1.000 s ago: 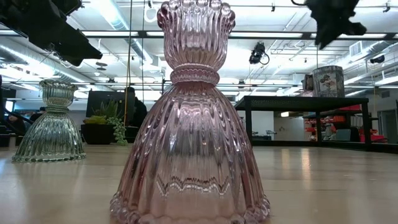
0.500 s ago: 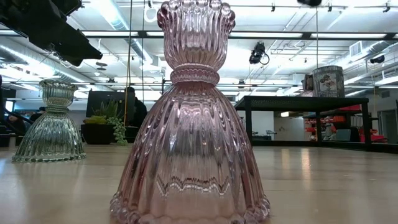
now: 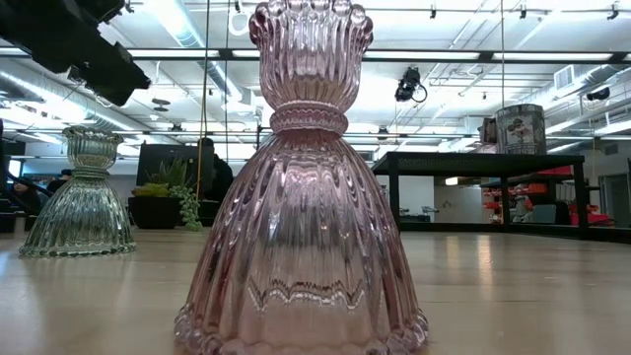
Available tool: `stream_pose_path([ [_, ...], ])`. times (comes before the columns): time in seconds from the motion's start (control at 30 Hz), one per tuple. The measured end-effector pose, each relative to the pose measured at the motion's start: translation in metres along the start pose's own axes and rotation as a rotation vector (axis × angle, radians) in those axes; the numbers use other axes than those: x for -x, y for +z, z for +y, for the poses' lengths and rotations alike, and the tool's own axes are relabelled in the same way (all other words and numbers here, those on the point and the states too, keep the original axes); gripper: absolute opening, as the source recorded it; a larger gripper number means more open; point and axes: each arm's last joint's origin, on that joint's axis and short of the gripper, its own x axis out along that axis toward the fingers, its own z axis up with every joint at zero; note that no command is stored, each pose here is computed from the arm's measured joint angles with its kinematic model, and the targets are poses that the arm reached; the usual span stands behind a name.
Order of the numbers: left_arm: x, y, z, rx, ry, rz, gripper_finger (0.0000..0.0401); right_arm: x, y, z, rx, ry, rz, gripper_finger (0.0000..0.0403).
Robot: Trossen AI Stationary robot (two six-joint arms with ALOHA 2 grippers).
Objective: Pick & Place candle stick holders
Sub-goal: Put the green glass candle holder on the shelf
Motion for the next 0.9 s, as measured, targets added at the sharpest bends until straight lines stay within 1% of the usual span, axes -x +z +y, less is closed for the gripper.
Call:
stream_pose_path([
  [0.07,0.0,-0.002,-0.001,-0.003,-0.057,0.027,0.0202,-0.006,-0.004,0.003,0.018,0.02,-0.004,0.0008],
  [0.17,-0.001,-0.006,-0.002,0.011,-0.082,0.084,0.0202,-0.01,-0.008,0.004,0.048,0.026,0.005,0.0008],
  [0.27,-0.007,-0.012,-0.002,0.087,-0.092,0.151,0.0203,-0.011,-0.008,0.004,0.067,0.022,0.007,0.0008],
  [0.33,-0.012,-0.019,-0.003,0.147,-0.103,0.224,0.0208,-0.012,-0.009,0.003,0.089,0.016,0.004,0.0009],
  [0.47,-0.021,-0.028,-0.005,0.219,-0.137,0.352,0.0237,-0.012,-0.008,0.004,0.145,0.005,-0.014,0.0008],
  [0.57,-0.026,-0.032,-0.005,0.213,-0.124,0.391,0.0261,-0.012,-0.007,0.004,0.179,0.007,-0.018,0.0009],
  [0.7,-0.034,-0.035,-0.006,0.201,-0.099,0.408,0.0284,-0.012,-0.007,0.004,0.2,0.004,-0.021,0.0009],
  [0.8,-0.04,-0.038,-0.005,0.193,-0.065,0.422,0.029,-0.012,-0.007,0.003,0.202,-0.02,-0.03,0.0009],
  [0.9,-0.048,-0.039,-0.007,0.183,-0.067,0.413,0.0291,-0.012,-0.007,0.003,0.213,-0.028,-0.028,0.0009],
])
